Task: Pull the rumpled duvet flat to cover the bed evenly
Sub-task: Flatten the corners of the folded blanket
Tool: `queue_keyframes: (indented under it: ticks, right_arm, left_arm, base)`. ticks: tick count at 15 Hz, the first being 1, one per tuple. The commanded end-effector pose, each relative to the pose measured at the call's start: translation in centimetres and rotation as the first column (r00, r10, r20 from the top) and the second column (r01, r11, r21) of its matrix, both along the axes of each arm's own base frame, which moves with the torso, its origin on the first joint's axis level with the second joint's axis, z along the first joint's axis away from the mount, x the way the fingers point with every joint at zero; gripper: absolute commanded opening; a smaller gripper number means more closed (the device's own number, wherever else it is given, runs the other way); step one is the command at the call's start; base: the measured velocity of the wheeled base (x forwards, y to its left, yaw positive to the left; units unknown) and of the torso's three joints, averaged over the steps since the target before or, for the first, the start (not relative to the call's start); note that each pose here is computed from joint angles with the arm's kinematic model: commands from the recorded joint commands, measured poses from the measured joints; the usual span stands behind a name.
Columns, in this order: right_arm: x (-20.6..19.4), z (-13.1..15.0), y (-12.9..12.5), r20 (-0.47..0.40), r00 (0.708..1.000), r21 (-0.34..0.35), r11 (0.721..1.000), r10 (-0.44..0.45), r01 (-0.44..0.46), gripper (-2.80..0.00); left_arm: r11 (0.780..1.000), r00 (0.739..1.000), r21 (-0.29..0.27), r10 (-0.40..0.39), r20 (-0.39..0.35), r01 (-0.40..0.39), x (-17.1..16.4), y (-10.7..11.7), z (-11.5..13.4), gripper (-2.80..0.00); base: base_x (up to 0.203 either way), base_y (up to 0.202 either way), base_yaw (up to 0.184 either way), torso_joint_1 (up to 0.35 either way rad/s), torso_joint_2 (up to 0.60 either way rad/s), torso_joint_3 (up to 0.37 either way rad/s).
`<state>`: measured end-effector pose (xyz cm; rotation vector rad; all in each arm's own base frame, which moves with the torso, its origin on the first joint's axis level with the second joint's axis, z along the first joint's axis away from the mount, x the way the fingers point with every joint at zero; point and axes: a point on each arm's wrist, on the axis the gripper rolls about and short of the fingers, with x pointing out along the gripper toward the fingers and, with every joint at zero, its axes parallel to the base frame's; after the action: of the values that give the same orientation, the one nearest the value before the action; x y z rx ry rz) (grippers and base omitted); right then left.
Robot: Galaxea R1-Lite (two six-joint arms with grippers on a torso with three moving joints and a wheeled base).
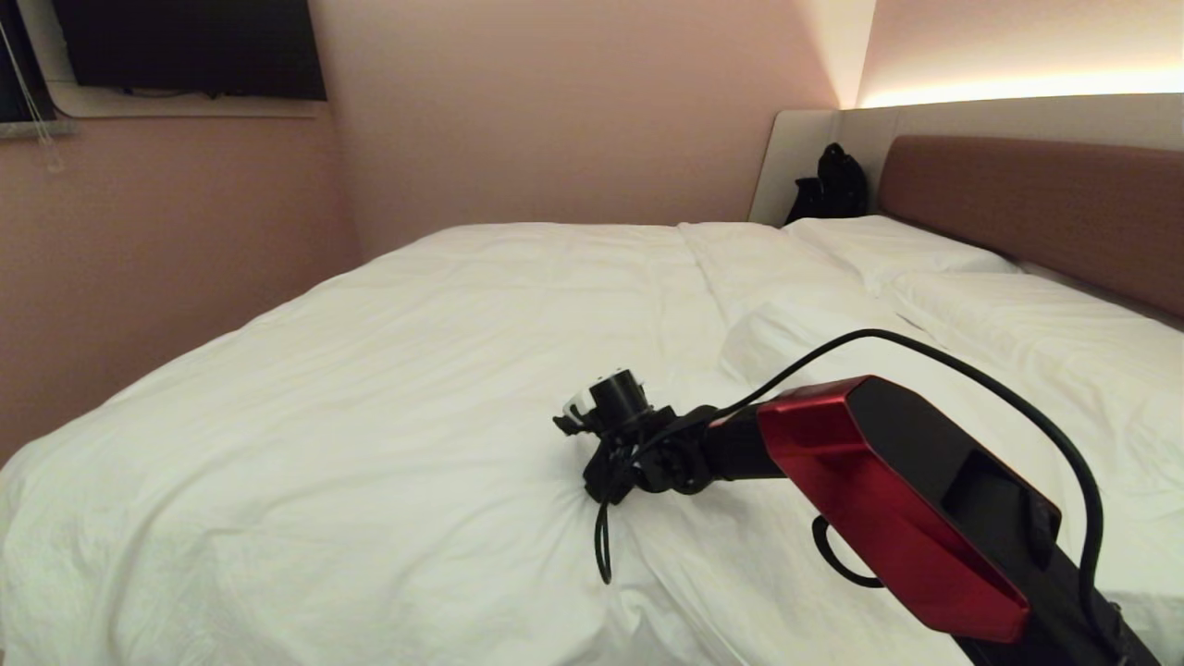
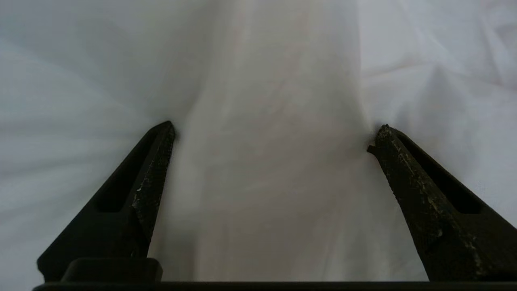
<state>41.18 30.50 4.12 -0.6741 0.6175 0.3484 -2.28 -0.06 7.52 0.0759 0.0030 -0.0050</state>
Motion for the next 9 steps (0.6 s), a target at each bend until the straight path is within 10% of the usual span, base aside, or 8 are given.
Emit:
queue_keyframes:
  ticks: [1,9]
  right_arm:
    - [1.1,-0.6,-0.8,0.102,0.990,-0.087,0.990,-0.101,0.110,0.00]
    - [2.6,0.9,-3.4,0.221,0.936,-0.160,0.936,-0.276,0.313,0.00]
  left_arm:
    - [1.000,1.000,0.001,0.000,0.000,0.000,0.0,0.0,0.0,-2.80]
    - [1.000,1.000,0.001,0.000,0.000,0.000,0.0,0.0,0.0,-2.80]
  base:
    - [0.000,0.000,0.000,0.000,0.00,0.000]
    - [0.000,0.000,0.000,0.000,0.00,0.000]
